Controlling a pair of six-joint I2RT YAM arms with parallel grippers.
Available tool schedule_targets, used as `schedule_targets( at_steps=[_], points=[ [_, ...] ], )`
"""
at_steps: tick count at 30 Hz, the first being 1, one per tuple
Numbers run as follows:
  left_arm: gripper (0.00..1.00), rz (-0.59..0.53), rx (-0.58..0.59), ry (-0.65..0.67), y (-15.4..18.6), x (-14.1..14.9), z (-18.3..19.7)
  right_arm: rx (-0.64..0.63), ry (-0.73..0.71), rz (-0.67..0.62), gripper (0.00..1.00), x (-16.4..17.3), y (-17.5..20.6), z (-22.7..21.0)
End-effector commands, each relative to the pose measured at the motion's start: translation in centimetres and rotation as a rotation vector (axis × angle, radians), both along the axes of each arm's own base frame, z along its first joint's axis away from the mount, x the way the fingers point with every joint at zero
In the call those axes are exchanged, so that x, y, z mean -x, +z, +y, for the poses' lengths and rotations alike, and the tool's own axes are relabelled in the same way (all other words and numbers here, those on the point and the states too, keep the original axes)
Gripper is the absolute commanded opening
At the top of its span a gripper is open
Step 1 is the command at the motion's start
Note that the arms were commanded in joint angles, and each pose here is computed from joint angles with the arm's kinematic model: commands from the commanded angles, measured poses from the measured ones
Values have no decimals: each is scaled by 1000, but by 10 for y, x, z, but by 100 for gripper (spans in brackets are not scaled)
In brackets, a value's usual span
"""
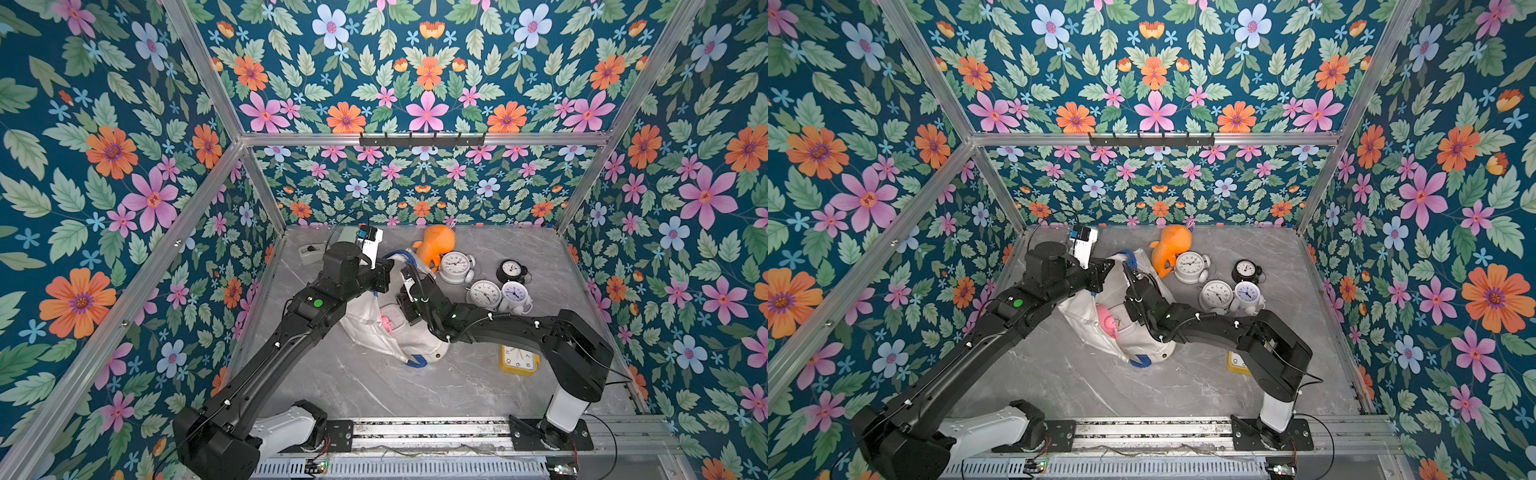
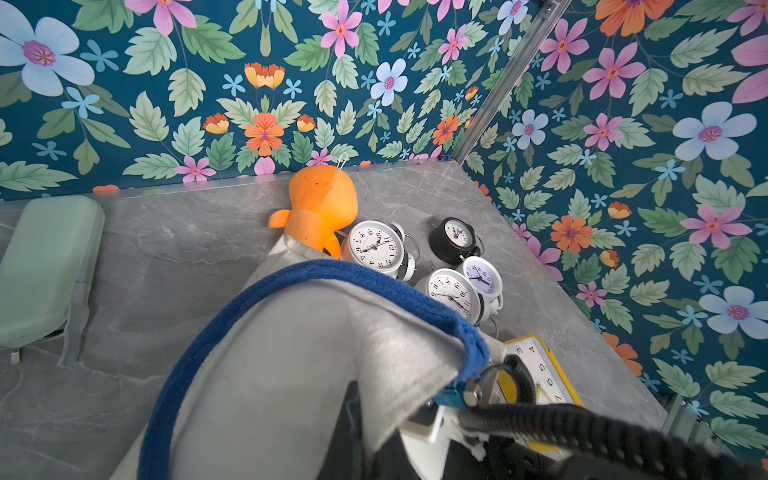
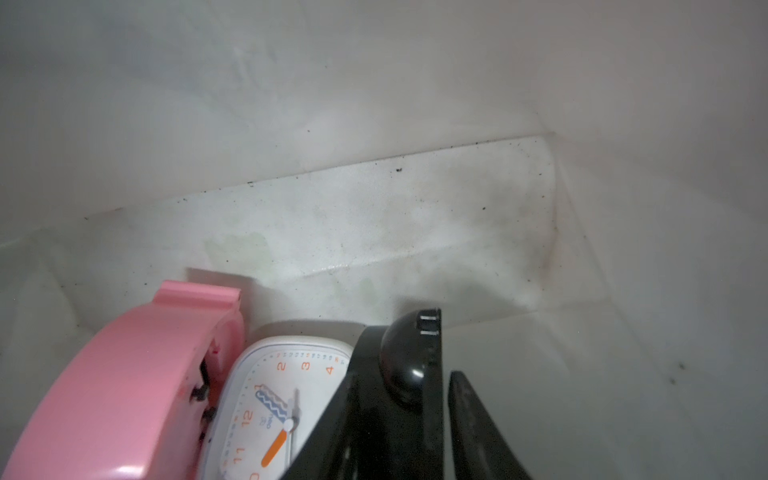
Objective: Take the alarm clock out of the canvas bag
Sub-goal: Pick up the alarm from the canvas bag.
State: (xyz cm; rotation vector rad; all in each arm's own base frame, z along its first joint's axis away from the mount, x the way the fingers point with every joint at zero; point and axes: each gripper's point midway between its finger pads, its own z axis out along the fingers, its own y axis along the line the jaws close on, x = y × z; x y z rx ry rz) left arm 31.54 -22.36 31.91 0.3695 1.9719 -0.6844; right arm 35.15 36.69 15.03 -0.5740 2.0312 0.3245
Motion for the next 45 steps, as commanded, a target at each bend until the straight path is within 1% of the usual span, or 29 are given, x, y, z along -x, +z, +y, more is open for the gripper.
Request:
schedule_targets(
  at_steps=[1,7,11,14,15,16,17,30,35,45],
  points=[
    [0,-78,50,-11,22,-3,-4,-14,16,-20,32,-1,8,2],
    [0,-75,48,-11,21,-4,-5,-14,44,-11,13,6,14,2],
    [0,-76,46,-8,21,-5,-4,-20,59,-8,5,11,20,0],
    [0,-73,46,-6,20,-5,-4,-33,96,-7,0,17,28,2],
    [0,-73,44,-5,19,-6,-4,-31,104,1,0,19,28,2],
    [0,-74,44,-2,19,-6,-4,-55,124,-7,0,23,41,2],
    [0,-74,42,2,19,-7,-3,-63,143,-6,0,27,45,3],
    [0,-64,15,63,15,-16,3,-142,331,62,0,72,87,4],
    [0,-71,11,83,17,-16,8,-169,435,95,0,94,104,7],
    [0,-83,-4,120,20,-17,16,-199,471,75,0,118,150,-15]
  ],
)
